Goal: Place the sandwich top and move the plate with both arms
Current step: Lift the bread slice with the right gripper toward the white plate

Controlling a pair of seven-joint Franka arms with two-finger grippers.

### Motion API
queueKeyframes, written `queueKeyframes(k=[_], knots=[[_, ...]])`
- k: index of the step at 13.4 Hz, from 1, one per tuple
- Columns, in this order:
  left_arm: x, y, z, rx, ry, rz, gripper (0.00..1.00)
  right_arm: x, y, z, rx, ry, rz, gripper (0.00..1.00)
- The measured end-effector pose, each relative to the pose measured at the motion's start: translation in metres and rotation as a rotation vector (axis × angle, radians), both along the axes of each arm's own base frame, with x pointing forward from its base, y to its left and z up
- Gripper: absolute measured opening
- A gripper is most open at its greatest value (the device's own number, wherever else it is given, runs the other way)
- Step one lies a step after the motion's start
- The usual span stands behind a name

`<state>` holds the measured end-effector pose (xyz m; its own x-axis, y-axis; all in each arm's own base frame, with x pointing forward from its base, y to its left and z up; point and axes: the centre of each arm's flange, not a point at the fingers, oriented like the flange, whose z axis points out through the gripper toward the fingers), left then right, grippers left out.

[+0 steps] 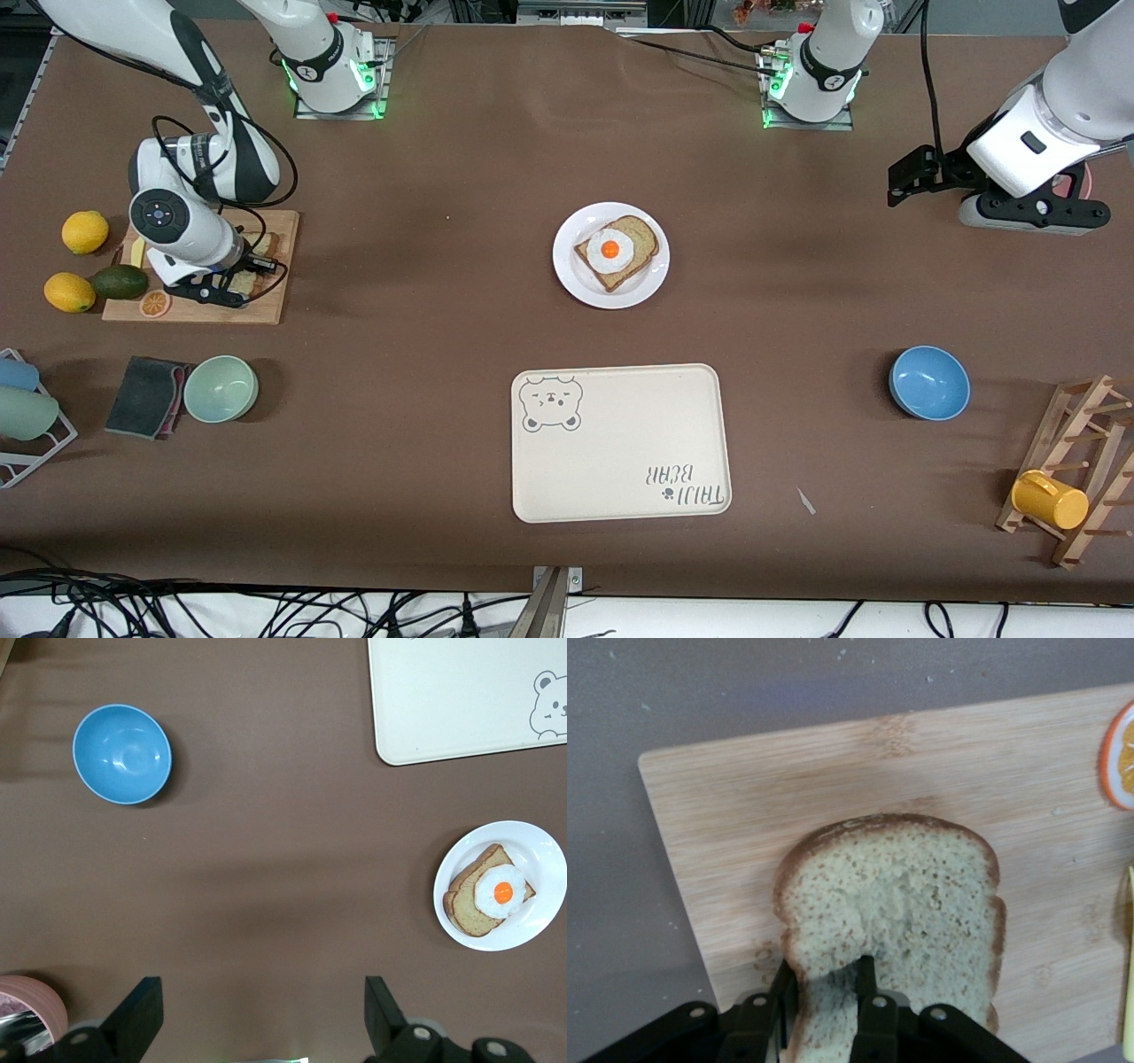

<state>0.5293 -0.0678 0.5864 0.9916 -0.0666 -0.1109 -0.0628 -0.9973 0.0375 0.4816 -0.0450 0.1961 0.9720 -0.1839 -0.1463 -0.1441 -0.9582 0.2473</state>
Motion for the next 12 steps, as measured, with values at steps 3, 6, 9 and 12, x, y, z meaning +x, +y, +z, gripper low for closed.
queueKeyframes(k=[3, 6, 9, 12], knots=[[0.000, 0.000, 0.000, 0.000, 0.001, 0.000, 1.00, 0.001, 0.004, 0.003, 0.002, 0.015, 0.028, 0.25], [0.000, 0.000, 0.000, 0.000, 0.001, 0.000, 1.00, 0.002, 0.016, 0.012, 0.001, 0.034, 0.057, 0.20], [0.000, 0.000, 0.000, 0.000, 0.001, 0.000, 1.00, 0.004, 0.033, 0.020, 0.005, 0.032, 0.089, 0.07], [0.000, 0.000, 0.000, 0.000, 0.001, 0.000, 1.00, 0.005, 0.035, 0.023, 0.008, 0.033, 0.110, 0.07]])
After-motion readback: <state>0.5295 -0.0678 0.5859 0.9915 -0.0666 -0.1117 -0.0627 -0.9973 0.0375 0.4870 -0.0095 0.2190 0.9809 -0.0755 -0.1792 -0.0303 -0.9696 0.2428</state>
